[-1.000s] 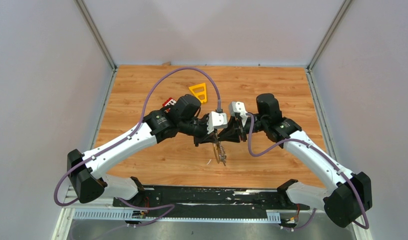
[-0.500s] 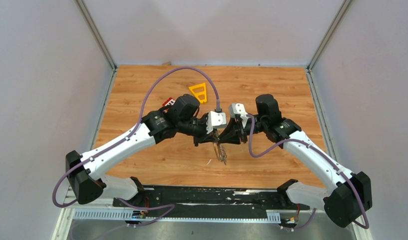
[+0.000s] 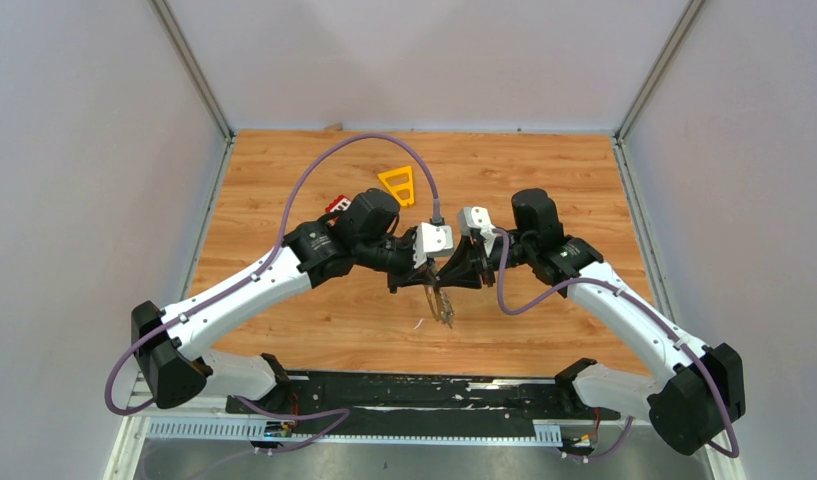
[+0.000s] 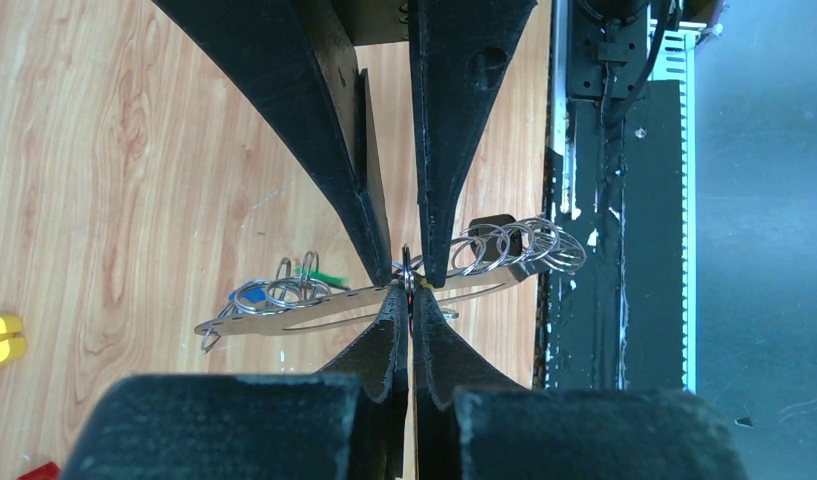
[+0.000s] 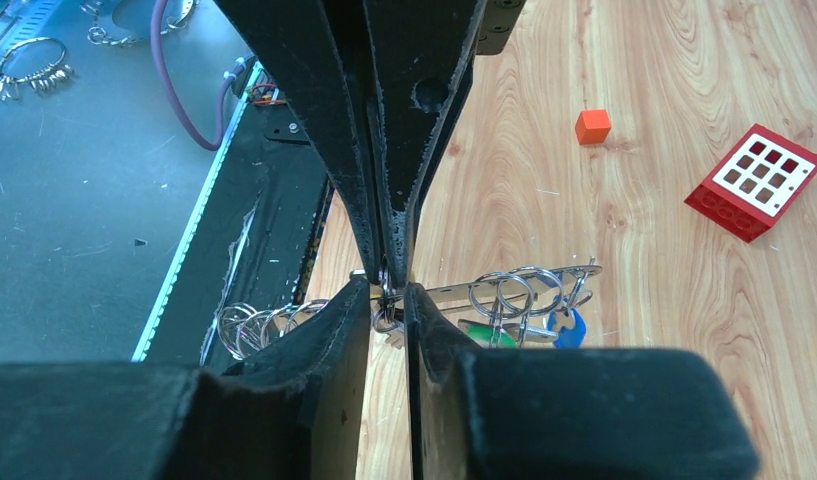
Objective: Put the keys on the keyring
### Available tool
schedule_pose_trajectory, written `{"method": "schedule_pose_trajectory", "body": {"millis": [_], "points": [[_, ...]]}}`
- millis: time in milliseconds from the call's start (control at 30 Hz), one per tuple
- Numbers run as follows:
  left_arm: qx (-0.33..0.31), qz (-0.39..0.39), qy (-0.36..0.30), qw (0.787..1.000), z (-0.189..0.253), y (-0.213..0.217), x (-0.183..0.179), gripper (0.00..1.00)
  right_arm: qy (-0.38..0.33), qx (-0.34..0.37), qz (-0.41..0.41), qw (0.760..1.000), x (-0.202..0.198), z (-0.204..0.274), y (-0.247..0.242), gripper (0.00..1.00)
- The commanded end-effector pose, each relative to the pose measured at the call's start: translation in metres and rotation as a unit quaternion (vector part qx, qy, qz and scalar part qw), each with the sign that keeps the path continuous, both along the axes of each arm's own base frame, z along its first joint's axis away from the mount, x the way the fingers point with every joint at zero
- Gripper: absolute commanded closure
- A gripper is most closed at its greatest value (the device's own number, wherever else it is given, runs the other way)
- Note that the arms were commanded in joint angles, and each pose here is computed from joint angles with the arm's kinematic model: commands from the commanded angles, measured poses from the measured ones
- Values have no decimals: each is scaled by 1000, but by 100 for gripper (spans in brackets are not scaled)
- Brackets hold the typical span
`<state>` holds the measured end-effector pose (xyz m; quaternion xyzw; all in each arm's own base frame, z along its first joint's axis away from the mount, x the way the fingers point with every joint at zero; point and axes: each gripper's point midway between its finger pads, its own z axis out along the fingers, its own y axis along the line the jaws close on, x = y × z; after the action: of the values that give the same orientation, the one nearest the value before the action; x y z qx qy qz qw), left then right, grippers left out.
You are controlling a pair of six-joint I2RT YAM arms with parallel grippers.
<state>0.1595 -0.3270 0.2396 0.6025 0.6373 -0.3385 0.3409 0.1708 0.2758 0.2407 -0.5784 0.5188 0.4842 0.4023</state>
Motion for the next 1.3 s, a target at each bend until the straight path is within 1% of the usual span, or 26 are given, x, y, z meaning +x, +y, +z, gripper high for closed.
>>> {"method": "schedule_pose_trajectory", "body": {"millis": [0,267,500,1133,1267], "points": [[-39,-18,-12,999,19,-8,-6,100,-19,11,3,1000,-2,10,1,80],[-36,-18,-10,999,16,-8,-5,100,-25,13,-1,1000,-2,14,0,80],[-36,-18,-9,999,16,-8,-5,100,-26,14,-1,1000,-2,15,0,83],[-35,-17,-6,999,14,-10,-4,100,-19,20,12,1000,-7,16,1,82],[-34,-17,-5,999,14,-10,-4,100,-18,19,13,1000,-8,16,1,82]]}}
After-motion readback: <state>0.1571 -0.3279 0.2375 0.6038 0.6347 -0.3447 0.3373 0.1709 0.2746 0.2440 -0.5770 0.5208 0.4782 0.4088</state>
